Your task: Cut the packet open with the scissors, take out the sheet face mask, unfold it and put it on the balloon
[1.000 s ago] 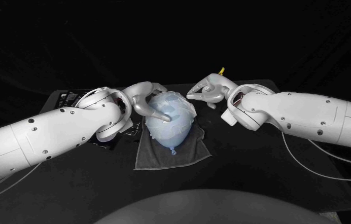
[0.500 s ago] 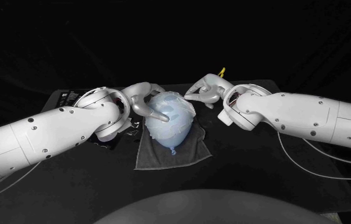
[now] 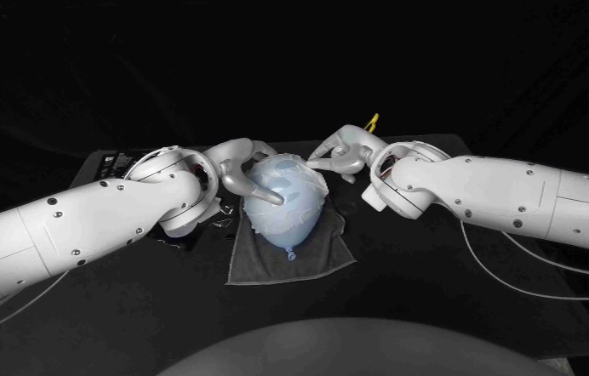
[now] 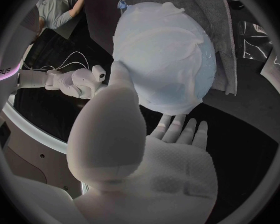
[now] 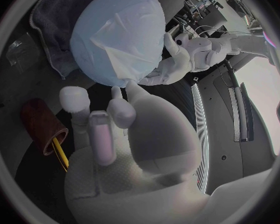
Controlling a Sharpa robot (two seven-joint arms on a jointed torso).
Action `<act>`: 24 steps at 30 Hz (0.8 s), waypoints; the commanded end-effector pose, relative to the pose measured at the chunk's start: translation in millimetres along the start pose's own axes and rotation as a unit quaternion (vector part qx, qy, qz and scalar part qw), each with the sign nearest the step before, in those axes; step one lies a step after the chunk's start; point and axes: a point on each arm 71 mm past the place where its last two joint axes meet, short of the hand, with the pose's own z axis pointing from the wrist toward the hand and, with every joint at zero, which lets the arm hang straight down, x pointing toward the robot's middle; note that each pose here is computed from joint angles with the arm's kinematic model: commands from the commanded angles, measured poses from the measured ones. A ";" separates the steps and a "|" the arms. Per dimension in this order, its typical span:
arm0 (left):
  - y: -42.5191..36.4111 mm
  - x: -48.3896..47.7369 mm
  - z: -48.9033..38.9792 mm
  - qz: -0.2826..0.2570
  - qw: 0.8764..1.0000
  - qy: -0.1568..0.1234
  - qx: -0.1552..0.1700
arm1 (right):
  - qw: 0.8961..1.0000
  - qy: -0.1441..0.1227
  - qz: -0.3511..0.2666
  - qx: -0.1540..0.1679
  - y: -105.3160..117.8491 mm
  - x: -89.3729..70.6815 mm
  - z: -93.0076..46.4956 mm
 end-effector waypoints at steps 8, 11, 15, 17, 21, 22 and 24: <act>1.2 3.1 0.1 0.001 1.000 0.012 -0.006 | 1.000 0.011 -0.010 -0.003 3.7 7.2 1.5; 1.1 3.1 0.1 0.001 1.000 0.012 -0.006 | 1.000 0.001 -0.017 0.001 3.5 6.4 2.3; 0.8 3.2 0.2 0.001 1.000 0.012 -0.005 | 0.999 -0.024 -0.040 0.006 3.0 3.4 3.8; 0.6 3.3 0.1 0.001 1.000 0.013 -0.005 | 0.998 -0.037 -0.053 0.009 2.6 1.9 4.5; 0.4 3.4 0.0 0.001 1.000 0.013 -0.005 | 0.996 -0.057 -0.072 0.017 1.7 0.4 5.9; 0.3 3.5 -0.1 0.001 1.000 0.013 -0.004 | 0.995 -0.062 -0.076 0.019 1.4 0.3 6.4; 0.0 3.6 -0.1 0.001 1.000 0.014 -0.004 | 0.994 -0.069 -0.082 0.024 0.8 0.1 7.5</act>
